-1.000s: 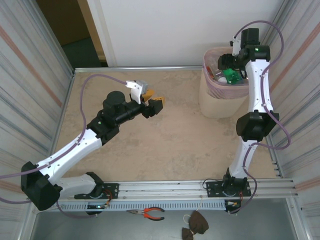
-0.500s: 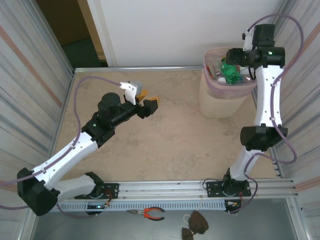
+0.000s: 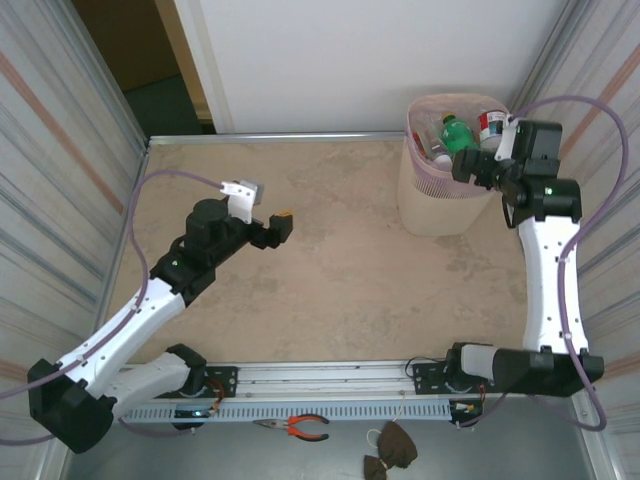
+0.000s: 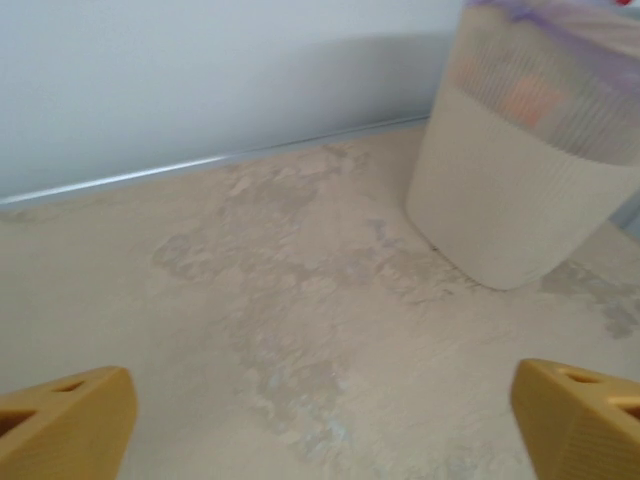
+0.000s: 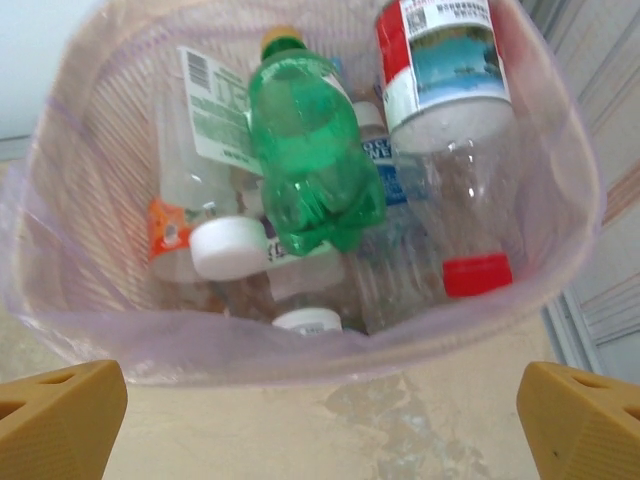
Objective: Put the plastic bottles in the bin
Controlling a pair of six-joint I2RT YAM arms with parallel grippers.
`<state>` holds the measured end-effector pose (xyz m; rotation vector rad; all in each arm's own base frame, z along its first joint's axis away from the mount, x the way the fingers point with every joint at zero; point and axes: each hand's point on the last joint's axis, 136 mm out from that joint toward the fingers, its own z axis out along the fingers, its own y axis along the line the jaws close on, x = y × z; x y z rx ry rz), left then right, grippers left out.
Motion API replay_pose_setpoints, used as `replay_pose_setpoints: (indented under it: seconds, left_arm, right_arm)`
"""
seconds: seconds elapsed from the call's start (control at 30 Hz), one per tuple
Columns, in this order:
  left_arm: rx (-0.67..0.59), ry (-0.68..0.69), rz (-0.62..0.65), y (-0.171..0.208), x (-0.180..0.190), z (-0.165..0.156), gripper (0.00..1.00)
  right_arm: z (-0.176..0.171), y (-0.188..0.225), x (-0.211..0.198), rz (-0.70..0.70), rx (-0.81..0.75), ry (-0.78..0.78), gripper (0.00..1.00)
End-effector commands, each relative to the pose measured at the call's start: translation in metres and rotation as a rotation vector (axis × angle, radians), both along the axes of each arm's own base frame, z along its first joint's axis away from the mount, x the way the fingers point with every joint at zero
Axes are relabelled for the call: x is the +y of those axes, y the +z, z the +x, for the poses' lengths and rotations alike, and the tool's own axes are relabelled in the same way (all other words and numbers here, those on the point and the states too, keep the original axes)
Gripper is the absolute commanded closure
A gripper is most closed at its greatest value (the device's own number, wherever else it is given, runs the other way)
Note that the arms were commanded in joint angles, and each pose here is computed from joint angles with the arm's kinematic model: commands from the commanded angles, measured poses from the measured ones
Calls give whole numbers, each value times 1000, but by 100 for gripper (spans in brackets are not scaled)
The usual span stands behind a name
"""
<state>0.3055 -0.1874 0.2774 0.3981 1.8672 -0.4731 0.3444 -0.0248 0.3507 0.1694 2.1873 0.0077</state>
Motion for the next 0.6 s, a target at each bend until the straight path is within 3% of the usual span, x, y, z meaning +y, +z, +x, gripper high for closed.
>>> replay_pose_setpoints:
  seconds: [0.0, 0.37, 0.57]
  left_arm:
    - [6, 85, 63, -14, 25, 2, 1]
    - [43, 401, 265, -67, 101, 12, 1]
    - [60, 485, 368, -108, 132, 15, 1]
  right_arm:
    - [-6, -1, -13, -15, -74, -78, 1]
    - [-11, -109, -13, -1, -46, -86, 1]
    - [0, -187, -4, 4, -19, -21, 1]
